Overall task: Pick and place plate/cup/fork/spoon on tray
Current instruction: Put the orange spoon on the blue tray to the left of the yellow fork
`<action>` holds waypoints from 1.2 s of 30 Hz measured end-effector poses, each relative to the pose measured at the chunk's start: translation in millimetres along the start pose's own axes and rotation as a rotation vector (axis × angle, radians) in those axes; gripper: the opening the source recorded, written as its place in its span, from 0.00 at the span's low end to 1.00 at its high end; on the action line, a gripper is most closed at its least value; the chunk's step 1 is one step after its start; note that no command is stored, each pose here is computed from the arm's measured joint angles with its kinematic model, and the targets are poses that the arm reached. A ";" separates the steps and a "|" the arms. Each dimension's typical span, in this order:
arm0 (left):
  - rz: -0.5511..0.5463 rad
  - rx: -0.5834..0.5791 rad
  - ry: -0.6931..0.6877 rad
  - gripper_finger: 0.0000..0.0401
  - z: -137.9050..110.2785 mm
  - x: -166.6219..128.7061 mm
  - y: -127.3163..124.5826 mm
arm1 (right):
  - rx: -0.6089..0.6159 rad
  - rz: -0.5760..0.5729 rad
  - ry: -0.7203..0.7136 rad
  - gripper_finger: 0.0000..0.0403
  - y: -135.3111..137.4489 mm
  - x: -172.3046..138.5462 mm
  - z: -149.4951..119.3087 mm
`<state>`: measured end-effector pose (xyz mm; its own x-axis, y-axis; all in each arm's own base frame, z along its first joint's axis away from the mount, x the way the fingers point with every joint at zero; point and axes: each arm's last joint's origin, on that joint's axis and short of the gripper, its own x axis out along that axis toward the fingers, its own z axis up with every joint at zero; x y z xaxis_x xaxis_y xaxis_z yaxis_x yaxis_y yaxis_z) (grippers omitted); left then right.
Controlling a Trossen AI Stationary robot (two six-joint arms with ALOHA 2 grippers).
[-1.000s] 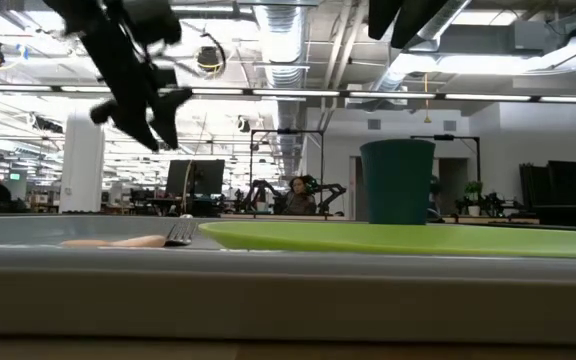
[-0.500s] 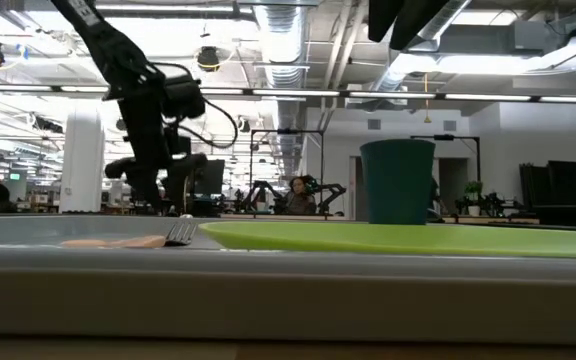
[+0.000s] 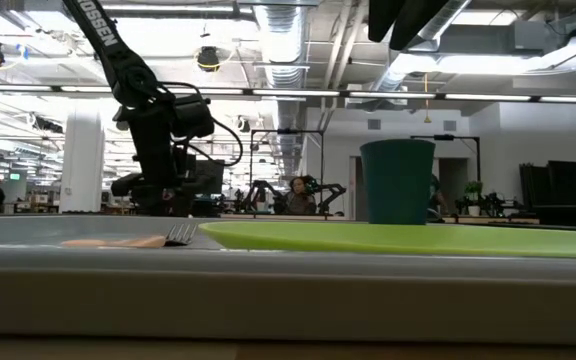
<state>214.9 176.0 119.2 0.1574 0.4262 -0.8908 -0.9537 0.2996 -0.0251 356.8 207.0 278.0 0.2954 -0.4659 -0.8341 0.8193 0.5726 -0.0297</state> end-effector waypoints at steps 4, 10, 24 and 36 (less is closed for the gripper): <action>0.004 -0.008 -0.007 0.33 0.2 0.6 -0.3 | -0.004 0.000 0.000 0.32 0.0 0.0 0.0; 0.007 -0.004 -0.011 0.03 -0.7 1.3 -1.5 | -0.006 0.000 0.000 0.32 0.0 0.0 0.0; -0.065 0.045 0.006 0.00 -3.3 -17.1 -3.2 | 0.004 0.006 0.000 0.32 0.8 1.1 1.7; -0.211 0.116 -0.147 0.00 -11.5 -92.2 -16.3 | 0.072 0.019 -0.114 0.32 3.2 10.8 21.6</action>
<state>212.9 122.0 196.5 0.3931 0.4607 -0.7957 -0.8616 0.4869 -0.1438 373.3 189.2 280.8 0.3619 -0.5318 -0.7657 0.8452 0.5338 0.0287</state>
